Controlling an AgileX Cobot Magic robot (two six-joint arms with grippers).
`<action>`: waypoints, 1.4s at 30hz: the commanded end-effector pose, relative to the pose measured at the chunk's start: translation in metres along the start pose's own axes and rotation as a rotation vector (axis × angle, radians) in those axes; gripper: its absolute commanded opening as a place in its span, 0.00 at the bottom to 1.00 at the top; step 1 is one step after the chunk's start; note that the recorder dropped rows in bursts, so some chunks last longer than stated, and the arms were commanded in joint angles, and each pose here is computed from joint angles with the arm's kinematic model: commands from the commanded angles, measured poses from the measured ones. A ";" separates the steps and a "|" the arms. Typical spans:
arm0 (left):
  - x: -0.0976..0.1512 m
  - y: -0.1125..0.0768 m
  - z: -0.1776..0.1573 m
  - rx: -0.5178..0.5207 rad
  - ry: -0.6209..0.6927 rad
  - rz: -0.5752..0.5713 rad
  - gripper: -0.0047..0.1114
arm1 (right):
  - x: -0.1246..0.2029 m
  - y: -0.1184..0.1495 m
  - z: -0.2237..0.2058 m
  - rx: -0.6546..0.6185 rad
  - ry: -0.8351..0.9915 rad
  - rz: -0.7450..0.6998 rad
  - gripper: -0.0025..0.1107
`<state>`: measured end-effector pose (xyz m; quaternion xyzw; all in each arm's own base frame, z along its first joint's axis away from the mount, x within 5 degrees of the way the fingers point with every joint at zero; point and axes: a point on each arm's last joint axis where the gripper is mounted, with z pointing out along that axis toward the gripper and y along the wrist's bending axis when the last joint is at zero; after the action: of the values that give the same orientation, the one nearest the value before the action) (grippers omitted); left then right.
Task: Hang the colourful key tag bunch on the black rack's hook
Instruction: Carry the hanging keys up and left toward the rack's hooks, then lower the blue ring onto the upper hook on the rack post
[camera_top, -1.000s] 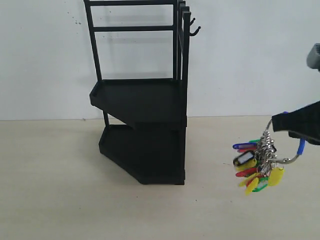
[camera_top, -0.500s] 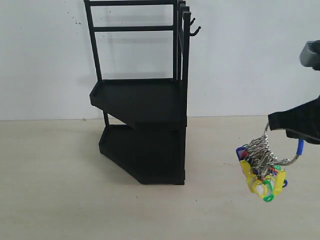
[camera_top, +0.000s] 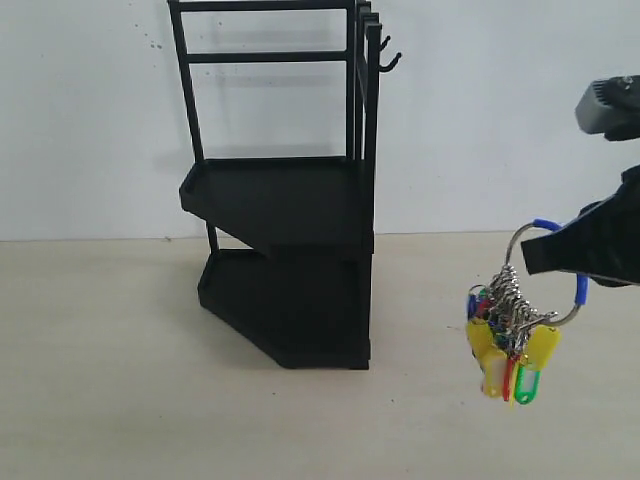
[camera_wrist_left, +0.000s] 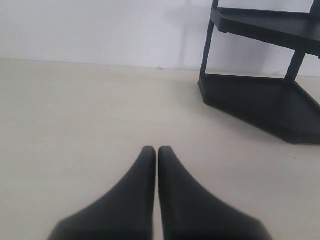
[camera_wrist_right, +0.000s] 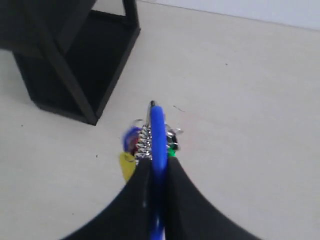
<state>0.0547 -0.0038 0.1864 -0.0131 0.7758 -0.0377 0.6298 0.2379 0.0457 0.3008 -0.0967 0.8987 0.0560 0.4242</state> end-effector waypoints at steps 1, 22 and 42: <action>-0.001 0.000 0.000 -0.001 -0.011 0.008 0.08 | -0.013 -0.007 -0.006 0.027 -0.134 0.091 0.02; -0.001 0.000 0.000 -0.001 -0.011 0.008 0.08 | -0.115 -0.013 0.020 0.050 -0.381 0.018 0.02; -0.001 0.000 0.000 -0.001 -0.011 0.008 0.08 | -0.137 0.024 0.042 -0.030 -0.444 -0.084 0.02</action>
<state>0.0547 -0.0038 0.1864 -0.0131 0.7758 -0.0377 0.6298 0.3490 0.0944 0.3710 -0.1255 0.7949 0.0736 0.5891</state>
